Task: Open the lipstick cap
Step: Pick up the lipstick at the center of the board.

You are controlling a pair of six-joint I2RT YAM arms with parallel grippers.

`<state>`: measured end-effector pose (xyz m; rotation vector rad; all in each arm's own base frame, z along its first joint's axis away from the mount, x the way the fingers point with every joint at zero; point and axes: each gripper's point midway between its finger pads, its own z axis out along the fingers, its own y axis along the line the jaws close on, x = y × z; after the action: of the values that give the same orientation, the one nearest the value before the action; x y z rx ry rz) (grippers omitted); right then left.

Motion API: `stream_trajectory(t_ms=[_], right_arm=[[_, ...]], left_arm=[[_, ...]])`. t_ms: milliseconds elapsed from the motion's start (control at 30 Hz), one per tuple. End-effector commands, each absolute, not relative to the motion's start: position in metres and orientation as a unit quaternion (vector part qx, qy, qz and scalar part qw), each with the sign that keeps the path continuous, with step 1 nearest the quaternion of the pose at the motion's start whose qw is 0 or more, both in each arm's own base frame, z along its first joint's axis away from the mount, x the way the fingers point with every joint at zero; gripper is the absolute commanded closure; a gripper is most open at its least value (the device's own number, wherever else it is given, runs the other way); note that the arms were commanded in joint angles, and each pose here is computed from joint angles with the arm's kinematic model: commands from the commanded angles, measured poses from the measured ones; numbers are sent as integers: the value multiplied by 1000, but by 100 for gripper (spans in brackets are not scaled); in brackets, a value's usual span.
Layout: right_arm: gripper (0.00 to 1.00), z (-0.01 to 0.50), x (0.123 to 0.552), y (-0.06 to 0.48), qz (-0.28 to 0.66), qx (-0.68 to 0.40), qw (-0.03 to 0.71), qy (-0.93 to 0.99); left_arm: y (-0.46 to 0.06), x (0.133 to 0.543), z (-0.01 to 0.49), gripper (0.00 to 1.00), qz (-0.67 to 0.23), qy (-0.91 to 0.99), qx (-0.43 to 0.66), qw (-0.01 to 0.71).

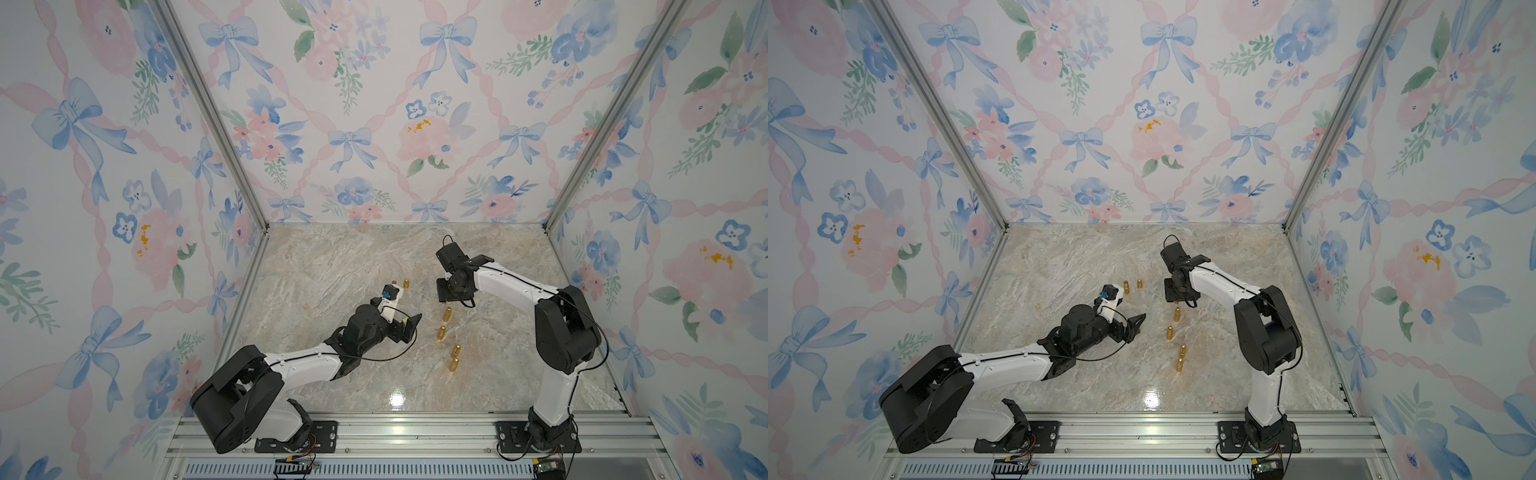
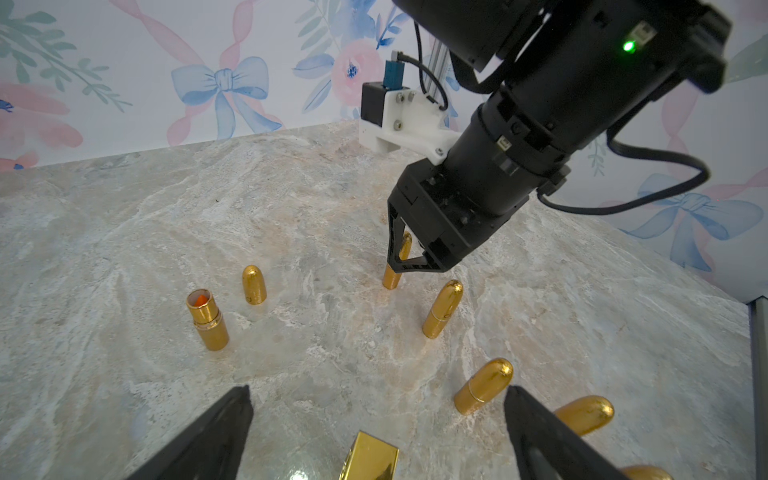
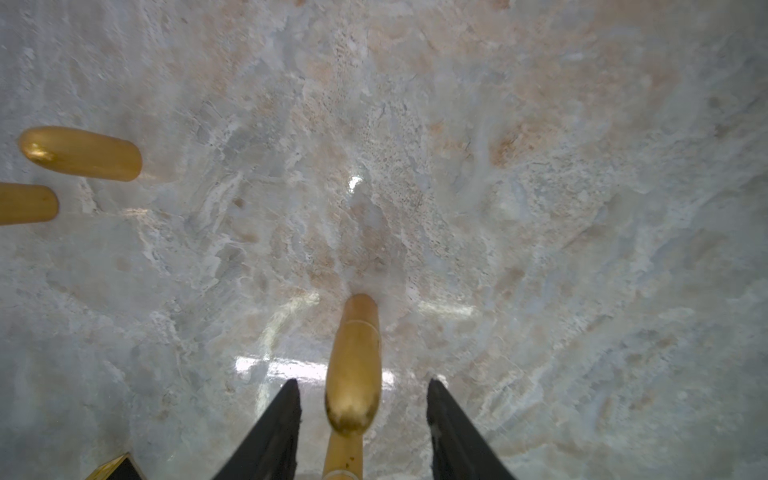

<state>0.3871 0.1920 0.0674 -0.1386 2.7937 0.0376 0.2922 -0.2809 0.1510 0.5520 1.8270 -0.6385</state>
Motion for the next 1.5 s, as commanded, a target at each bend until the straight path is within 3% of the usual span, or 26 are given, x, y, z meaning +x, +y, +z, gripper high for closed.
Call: stream_trajectory(t_ms=[0,867,1467], right_arm=[[52,62,398,195,13,-46,174,984],[76,38,415,194,-11,-53,168,984],[80,125,395,223,45,-94,218,970]], left_arm=[[-288,294,157,2,-269,759,244,540],[-286,296,152,2,-262,765,237,538],[-268,292,169,2,-247,754,221,567]])
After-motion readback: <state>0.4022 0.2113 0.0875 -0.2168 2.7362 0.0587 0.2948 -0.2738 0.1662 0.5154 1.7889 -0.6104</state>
